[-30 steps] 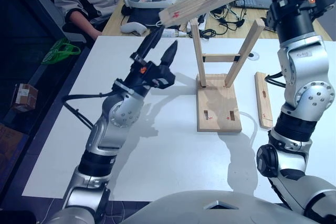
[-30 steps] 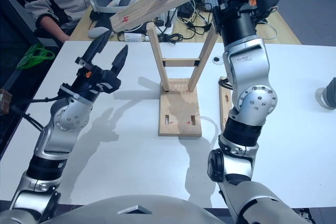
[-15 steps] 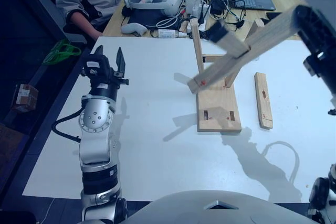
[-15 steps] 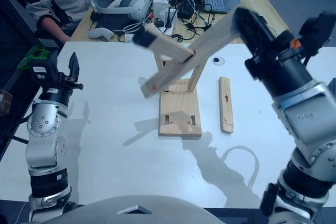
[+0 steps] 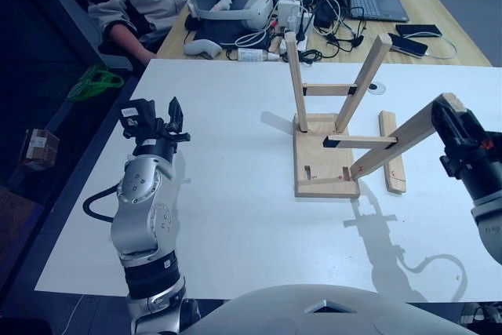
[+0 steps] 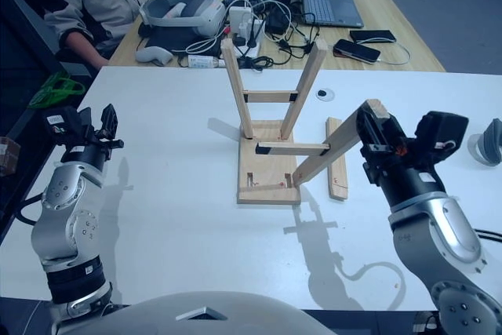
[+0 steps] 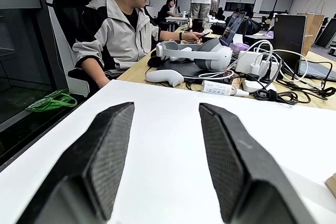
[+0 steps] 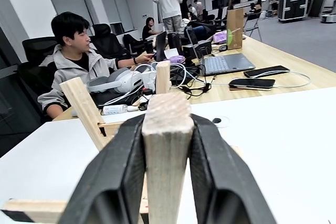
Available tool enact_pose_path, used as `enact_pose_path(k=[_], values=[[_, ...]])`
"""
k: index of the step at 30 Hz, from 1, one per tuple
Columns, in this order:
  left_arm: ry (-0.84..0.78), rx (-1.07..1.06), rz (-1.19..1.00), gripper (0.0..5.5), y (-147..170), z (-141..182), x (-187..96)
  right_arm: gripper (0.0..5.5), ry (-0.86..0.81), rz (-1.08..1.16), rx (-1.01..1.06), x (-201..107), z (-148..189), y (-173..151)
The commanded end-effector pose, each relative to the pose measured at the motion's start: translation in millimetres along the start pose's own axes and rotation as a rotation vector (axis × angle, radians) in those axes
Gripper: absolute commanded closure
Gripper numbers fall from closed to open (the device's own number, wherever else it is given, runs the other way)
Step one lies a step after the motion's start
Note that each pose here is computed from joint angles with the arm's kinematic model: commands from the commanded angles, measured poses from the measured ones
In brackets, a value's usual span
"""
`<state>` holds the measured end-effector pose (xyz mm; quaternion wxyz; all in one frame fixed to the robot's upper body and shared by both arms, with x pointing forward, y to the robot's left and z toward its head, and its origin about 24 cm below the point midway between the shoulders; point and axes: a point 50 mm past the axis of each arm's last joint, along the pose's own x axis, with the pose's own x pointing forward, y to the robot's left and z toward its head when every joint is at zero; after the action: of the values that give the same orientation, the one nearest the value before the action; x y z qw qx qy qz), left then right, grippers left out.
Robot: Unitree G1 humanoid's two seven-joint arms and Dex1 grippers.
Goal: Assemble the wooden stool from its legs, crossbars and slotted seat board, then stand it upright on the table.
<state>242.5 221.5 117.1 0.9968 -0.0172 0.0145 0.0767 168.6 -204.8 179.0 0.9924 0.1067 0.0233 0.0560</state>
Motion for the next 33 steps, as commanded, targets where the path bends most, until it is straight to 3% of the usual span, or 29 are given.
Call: enact_pose_path(k=[1, 15, 26, 28, 33], values=[[0.003, 0.007, -0.025, 3.23, -3.2, 1.7, 1.8, 4.50, 0.083, 0.050, 0.006, -3.0, -14.4, 5.6], [0.018, 0.029, -0.036, 3.23, -1.6, -6.7, -2.3, 4.50, 0.041, 0.090, 0.139, 3.1, -6.3, 16.4], [0.014, 0.044, -0.041, 3.23, -1.4, -6.7, 0.2, 4.50, 0.305, -0.225, 0.187, 8.7, -40.9, -20.5], [0.011, 0.044, -0.042, 3.23, -1.8, -6.5, 1.1, 4.50, 0.333, -0.259, 0.156, 11.4, -41.1, -25.5], [0.004, 0.041, -0.036, 3.23, -1.8, -6.0, 2.2, 4.48, 0.339, -0.168, -0.143, 15.3, -34.7, -20.4]])
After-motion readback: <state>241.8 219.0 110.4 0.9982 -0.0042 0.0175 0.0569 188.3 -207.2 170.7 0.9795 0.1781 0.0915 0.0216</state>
